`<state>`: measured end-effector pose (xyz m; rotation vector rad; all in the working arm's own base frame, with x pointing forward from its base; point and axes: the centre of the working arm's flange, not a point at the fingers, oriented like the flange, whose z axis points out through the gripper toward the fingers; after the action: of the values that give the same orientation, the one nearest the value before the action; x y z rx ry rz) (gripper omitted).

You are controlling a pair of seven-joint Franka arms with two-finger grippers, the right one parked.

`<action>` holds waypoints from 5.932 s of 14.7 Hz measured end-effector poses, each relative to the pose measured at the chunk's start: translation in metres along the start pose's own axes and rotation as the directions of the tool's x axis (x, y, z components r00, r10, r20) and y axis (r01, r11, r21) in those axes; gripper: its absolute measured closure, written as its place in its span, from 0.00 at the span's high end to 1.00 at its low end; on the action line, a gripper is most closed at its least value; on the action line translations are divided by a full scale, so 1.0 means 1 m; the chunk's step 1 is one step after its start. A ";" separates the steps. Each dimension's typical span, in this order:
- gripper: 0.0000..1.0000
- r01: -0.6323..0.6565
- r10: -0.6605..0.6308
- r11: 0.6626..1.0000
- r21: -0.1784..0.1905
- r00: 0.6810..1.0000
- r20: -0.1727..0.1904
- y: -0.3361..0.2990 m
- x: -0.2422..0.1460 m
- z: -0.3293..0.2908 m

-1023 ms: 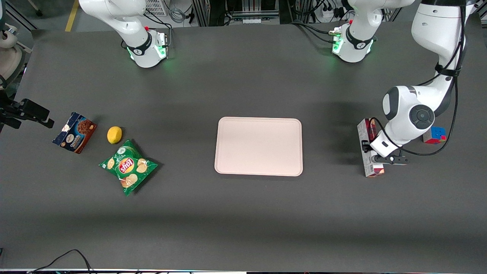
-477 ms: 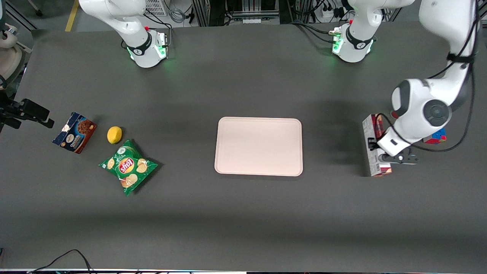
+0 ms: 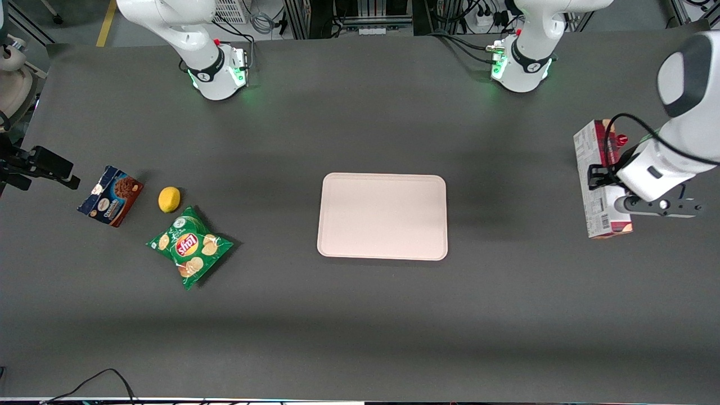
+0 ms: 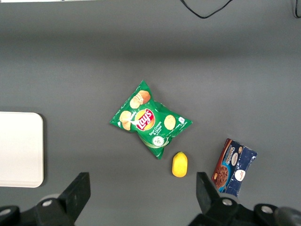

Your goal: Place red cookie box on tray

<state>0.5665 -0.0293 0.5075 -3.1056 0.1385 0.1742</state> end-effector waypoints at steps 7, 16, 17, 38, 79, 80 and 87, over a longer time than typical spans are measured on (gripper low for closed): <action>0.38 0.039 -0.037 0.995 -0.090 0.999 0.016 0.073 0.007 -0.001; 0.38 -0.051 0.047 0.995 -0.087 0.997 -0.054 0.279 0.008 0.063; 0.38 -0.047 0.043 0.996 -0.075 0.997 -0.062 0.290 0.011 0.077; 0.38 -0.028 0.023 0.997 -0.070 0.998 -0.066 0.339 0.045 0.249; 1.00 0.011 0.001 0.998 0.058 0.979 -0.203 0.305 0.042 0.126; 1.00 0.002 0.009 0.998 0.055 0.981 -0.192 0.294 0.042 0.113; 1.00 0.022 -0.013 0.999 0.045 0.982 -0.186 0.176 0.017 -0.007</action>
<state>0.5687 -0.2062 0.5087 -3.0700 0.1171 -0.1183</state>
